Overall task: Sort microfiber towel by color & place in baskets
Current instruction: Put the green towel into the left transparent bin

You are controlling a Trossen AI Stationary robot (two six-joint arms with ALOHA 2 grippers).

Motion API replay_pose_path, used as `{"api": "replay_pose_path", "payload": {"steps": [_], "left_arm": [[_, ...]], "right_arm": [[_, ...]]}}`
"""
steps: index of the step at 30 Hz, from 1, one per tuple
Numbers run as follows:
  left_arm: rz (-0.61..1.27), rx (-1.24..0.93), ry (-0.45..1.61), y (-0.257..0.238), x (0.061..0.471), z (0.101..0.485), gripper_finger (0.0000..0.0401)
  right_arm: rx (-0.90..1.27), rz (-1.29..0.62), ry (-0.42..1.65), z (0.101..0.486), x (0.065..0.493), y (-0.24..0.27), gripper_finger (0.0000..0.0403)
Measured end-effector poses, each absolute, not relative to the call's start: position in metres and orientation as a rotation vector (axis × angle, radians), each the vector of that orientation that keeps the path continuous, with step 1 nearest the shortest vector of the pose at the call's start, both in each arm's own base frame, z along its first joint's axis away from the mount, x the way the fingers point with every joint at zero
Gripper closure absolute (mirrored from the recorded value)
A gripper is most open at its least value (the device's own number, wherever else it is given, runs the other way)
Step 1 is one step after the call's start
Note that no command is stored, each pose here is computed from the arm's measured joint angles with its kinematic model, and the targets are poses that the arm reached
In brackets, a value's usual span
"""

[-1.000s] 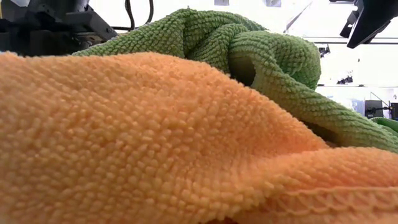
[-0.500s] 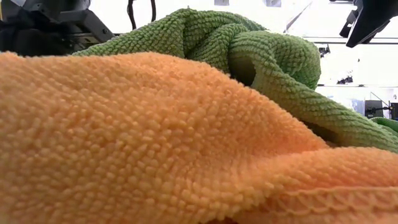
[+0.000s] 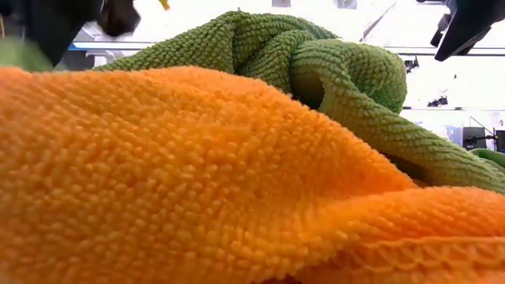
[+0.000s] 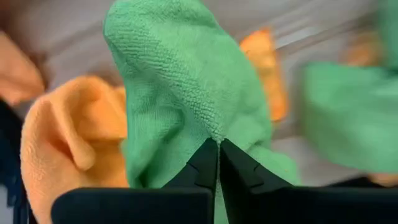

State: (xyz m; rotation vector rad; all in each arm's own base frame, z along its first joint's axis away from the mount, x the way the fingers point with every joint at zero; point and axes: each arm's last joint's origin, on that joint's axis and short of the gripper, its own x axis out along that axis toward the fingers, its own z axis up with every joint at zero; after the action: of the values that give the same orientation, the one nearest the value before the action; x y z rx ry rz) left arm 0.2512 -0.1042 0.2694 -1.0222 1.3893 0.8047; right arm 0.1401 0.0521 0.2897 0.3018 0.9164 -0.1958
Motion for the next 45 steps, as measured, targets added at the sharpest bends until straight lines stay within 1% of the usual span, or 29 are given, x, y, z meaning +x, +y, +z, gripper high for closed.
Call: {"api": "replay_pose_path", "payload": {"steps": [4,7,13,17,21,29,37,45], "left_arm": [[0.74,-1.019,1.184,-0.098,0.235,0.316,0.0401],[0.691,-0.992,1.101,-0.093,0.221,0.342,0.0401],[0.531,-0.836,1.003,-0.084,0.203,0.372,0.0401],[0.508,-0.734,0.891,-0.074,0.194,0.388,0.0401],[0.521,-0.657,0.776,-0.059,0.184,0.405,0.0401],[0.619,-0.438,0.559,-0.02,0.172,0.44,0.0401],[0.659,-0.21,0.34,0.017,0.187,0.469,0.0401],[0.818,-0.043,0.075,0.064,0.2,0.499,0.0401]], "right_arm": [[0.331,-0.231,0.903,0.29,0.14,0.052,0.0403],[0.352,-0.265,0.887,0.29,0.14,0.051,0.0403],[0.395,-0.353,0.818,0.292,0.142,0.049,0.0403],[0.399,-0.365,0.781,0.293,0.145,0.049,0.0403],[0.399,-0.395,0.729,0.295,0.147,0.049,0.0403],[0.405,-0.451,0.663,0.298,0.148,0.048,0.0403],[0.434,-0.48,0.65,0.298,0.149,0.045,0.0403],[0.442,-0.505,0.645,0.298,0.15,0.042,0.0403]]}}
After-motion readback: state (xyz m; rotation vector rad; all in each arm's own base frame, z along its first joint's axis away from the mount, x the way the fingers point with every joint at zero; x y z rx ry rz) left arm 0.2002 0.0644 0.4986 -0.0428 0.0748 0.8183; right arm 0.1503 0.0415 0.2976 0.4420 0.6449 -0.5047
